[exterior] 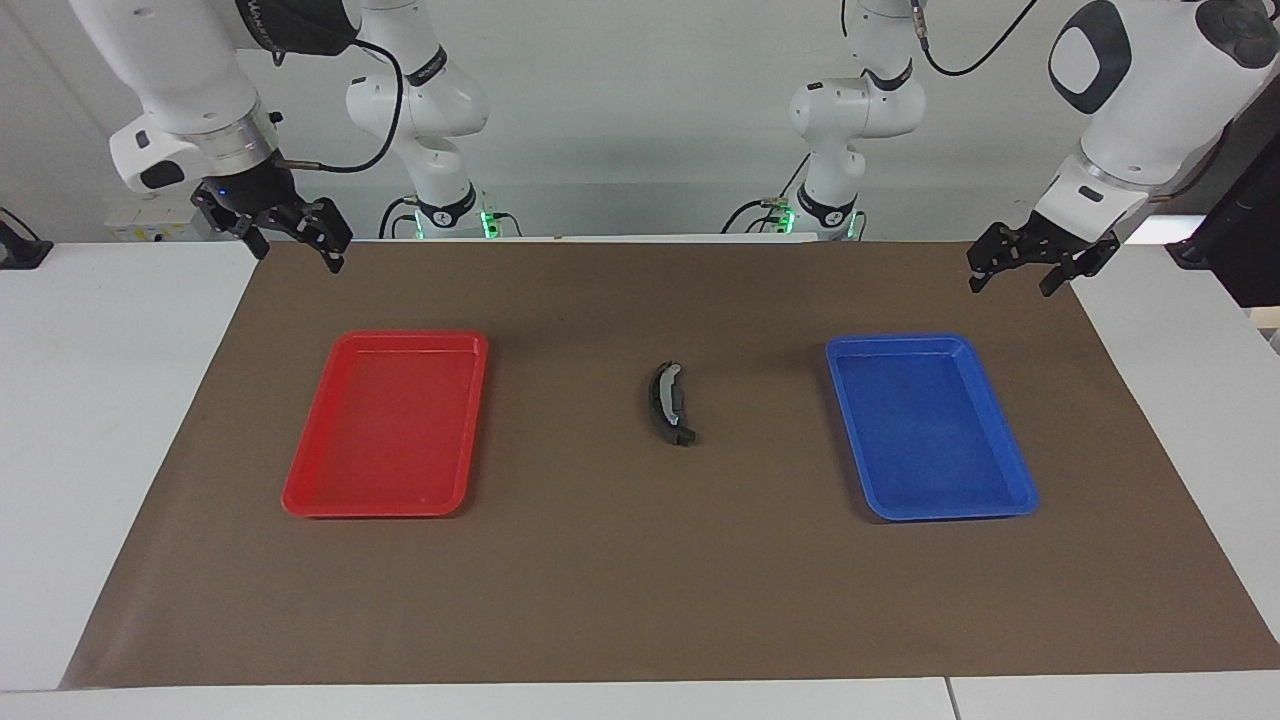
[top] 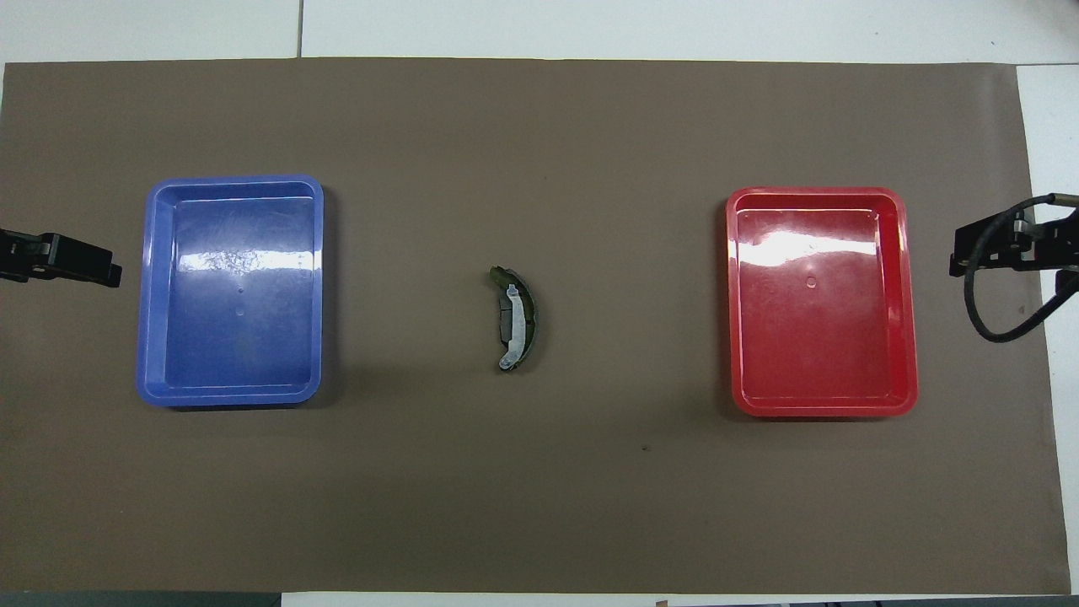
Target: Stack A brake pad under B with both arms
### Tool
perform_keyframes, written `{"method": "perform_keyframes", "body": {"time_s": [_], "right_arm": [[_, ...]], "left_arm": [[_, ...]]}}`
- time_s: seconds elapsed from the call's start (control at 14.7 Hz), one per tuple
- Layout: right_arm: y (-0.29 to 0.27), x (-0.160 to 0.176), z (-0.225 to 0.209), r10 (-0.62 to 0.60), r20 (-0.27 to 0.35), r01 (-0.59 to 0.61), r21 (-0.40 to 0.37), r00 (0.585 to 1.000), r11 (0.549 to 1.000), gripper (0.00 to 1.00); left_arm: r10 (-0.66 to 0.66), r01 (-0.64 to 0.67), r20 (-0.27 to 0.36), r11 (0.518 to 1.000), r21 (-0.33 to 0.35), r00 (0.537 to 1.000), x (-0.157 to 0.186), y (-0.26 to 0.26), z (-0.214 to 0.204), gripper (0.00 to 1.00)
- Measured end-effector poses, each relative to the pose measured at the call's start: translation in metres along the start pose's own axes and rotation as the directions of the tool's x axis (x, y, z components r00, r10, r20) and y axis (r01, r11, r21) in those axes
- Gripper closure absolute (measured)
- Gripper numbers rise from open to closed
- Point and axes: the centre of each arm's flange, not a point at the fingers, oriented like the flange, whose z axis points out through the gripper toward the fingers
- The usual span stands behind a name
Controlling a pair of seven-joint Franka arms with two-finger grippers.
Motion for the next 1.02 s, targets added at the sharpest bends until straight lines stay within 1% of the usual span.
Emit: {"method": "perform_keyframes", "body": {"time_s": [0.2, 0.34, 0.48, 0.68, 0.88, 1.02], "right_arm": [[-0.001, 0.0, -0.003, -0.038, -0.004, 0.038, 0.007, 0.999, 0.999, 0.0], [-0.001, -0.002, -0.01, -0.057, 0.006, 0.057, 0.044, 0.998, 0.997, 0.0], [0.001, -0.001, -0.013, -0.096, 0.005, 0.095, 0.057, 0.995, 0.994, 0.0], [0.002, 0.001, -0.01, -0.14, 0.008, 0.14, 0.044, 0.99, 0.989, 0.0], [0.003, 0.002, -0.01, -0.144, 0.007, 0.143, 0.02, 0.99, 0.989, 0.0], [0.002, 0.001, -0.01, -0.141, 0.007, 0.141, 0.019, 0.99, 0.99, 0.0]], "left_arm": [[0.0, 0.0, 0.0, 1.0, 0.0, 1.0, 0.0, 0.0, 0.0, 0.0], [0.0, 0.0, 0.0, 1.0, 0.0, 1.0, 0.0, 0.0, 0.0, 0.0], [0.0, 0.0, 0.0, 1.0, 0.0, 1.0, 0.0, 0.0, 0.0, 0.0], [0.0, 0.0, 0.0, 1.0, 0.0, 1.0, 0.0, 0.0, 0.0, 0.0], [0.0, 0.0, 0.0, 1.0, 0.0, 1.0, 0.0, 0.0, 0.0, 0.0], [0.0, 0.0, 0.0, 1.0, 0.0, 1.0, 0.0, 0.0, 0.0, 0.0]]}}
